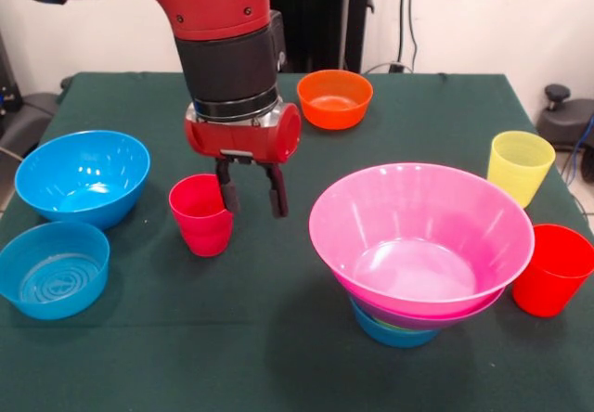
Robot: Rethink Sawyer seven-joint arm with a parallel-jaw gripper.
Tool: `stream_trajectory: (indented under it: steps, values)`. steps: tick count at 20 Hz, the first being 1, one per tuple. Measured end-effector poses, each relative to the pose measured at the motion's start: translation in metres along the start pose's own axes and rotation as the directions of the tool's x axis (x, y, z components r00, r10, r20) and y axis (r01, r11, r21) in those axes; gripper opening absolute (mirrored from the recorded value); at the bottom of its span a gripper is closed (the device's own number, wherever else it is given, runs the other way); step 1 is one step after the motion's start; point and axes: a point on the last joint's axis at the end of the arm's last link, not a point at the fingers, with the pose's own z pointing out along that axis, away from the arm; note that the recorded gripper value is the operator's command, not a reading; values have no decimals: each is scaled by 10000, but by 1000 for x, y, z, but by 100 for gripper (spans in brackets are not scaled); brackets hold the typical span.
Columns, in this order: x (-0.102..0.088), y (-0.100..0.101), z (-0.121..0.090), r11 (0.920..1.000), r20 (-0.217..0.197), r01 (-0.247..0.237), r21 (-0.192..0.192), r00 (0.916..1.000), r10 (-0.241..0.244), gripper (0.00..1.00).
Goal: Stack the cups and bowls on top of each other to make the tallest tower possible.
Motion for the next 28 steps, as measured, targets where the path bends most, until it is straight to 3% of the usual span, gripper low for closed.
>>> stream_trajectory:
  steps: [12, 20, 28]
  values:
    - [2, -5, 6, 9999, -123, -89, -96, 9999, 87, 100]
    - [-7, -11, -14, 9999, -151, 21, 148, 9999, -19, 100]
    - [-19, -9, -34, 9994, 222, 191, 288, 9996, -197, 100]
